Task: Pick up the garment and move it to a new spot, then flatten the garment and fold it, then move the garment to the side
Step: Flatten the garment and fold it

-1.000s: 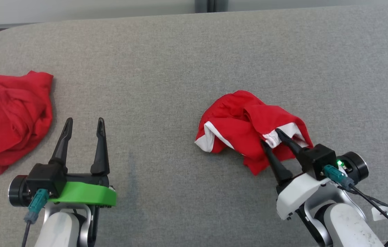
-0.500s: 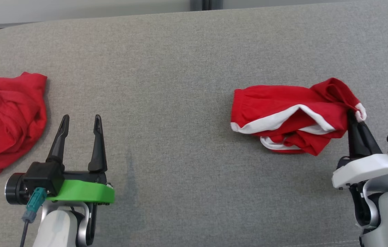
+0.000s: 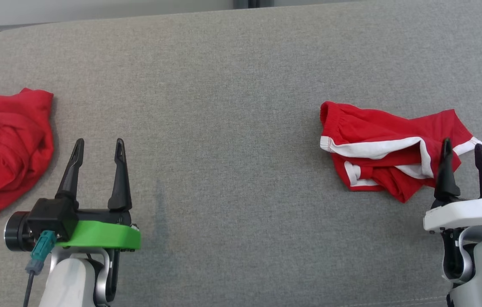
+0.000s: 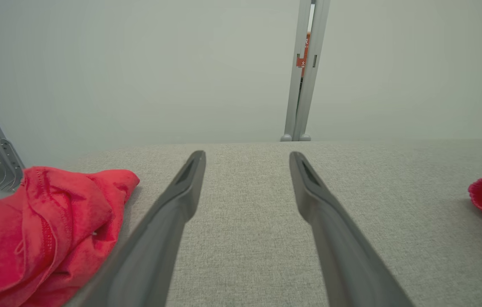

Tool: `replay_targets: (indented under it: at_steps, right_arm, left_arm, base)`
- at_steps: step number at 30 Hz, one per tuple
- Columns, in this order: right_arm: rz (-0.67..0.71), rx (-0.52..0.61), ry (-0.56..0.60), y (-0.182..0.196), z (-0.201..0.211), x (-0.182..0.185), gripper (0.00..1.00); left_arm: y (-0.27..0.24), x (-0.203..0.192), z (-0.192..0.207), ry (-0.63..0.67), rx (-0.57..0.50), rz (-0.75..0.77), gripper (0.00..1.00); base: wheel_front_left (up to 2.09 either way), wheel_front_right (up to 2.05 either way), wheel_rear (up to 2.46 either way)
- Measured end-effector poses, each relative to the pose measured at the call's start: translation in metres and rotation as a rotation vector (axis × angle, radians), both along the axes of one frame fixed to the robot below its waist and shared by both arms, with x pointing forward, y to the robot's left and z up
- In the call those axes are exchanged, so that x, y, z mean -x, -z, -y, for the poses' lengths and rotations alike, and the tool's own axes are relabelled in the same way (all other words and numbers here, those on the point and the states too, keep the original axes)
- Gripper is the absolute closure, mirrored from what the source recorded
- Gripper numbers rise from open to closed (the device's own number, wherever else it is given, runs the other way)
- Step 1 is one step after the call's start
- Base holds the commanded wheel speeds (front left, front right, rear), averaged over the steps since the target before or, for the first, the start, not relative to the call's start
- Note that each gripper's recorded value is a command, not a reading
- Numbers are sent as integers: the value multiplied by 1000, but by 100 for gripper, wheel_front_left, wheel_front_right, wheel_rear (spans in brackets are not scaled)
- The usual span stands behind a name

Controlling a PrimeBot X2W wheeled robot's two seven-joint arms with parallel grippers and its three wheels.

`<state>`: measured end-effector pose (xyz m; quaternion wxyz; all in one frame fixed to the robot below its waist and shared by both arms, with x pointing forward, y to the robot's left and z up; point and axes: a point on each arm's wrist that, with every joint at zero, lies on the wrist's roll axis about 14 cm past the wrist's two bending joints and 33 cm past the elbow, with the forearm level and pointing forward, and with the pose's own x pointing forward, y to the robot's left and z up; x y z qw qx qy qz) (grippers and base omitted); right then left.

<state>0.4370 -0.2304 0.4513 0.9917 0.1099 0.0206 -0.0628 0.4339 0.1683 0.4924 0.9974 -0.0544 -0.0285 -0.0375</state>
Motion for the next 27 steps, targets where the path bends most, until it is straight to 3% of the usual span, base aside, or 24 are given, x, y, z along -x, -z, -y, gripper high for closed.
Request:
replay_targets:
  at_steps: [5, 13, 27]
  right_arm:
    - [88, 83, -73, -32, -17, 2, 0]
    - [108, 141, -171, -58, -45, 24, 0]
    - [111, 135, -184, -70, -49, 40, 0]
  left_arm:
    - [-3, 7, -2, -7, 0, 3, 0]
    - [-8, 24, -3, -12, 0, 8, 0]
    - [-7, 35, -2, -10, 0, 1, 0]
  base:
    - [0, 0, 0]
    - [0, 0, 0]
    - [0, 0, 0]
